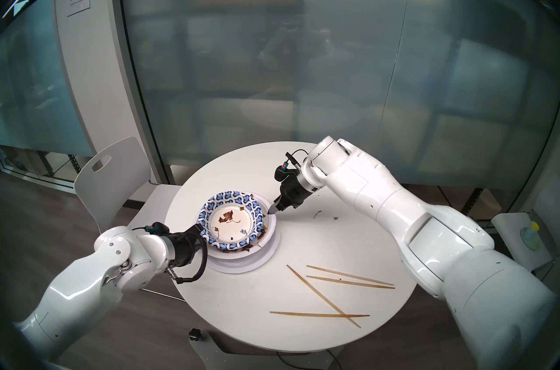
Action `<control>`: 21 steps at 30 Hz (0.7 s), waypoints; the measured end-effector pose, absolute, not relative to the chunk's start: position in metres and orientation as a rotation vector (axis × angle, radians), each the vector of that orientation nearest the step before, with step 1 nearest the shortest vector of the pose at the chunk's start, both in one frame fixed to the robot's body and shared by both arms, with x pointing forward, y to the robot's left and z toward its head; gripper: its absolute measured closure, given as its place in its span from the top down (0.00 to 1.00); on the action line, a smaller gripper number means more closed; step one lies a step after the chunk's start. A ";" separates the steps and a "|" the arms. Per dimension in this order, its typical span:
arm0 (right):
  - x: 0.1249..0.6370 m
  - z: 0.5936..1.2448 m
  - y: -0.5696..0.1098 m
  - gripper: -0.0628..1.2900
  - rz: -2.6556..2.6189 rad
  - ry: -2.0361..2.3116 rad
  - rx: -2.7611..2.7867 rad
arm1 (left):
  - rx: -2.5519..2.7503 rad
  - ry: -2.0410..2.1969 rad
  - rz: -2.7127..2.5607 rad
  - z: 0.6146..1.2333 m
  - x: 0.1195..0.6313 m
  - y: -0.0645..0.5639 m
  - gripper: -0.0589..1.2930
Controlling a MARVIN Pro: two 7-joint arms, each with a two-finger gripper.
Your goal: Stack the plates into one stack
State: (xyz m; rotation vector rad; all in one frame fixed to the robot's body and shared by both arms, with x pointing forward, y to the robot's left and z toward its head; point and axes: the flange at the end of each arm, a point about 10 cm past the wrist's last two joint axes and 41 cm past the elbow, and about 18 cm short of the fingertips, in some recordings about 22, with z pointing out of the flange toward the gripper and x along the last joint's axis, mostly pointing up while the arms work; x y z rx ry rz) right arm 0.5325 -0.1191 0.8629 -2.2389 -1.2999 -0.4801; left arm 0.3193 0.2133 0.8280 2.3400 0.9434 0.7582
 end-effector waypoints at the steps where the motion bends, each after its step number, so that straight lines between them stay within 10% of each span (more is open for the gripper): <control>1: 0.533 0.862 -0.118 0.03 -0.475 -1.303 -2.235 | 2.340 0.943 0.757 0.827 0.319 0.214 0.05; 21: 0.533 0.862 -0.111 0.03 -0.442 -1.347 -2.185 | 2.375 0.889 0.750 0.819 0.305 0.214 0.05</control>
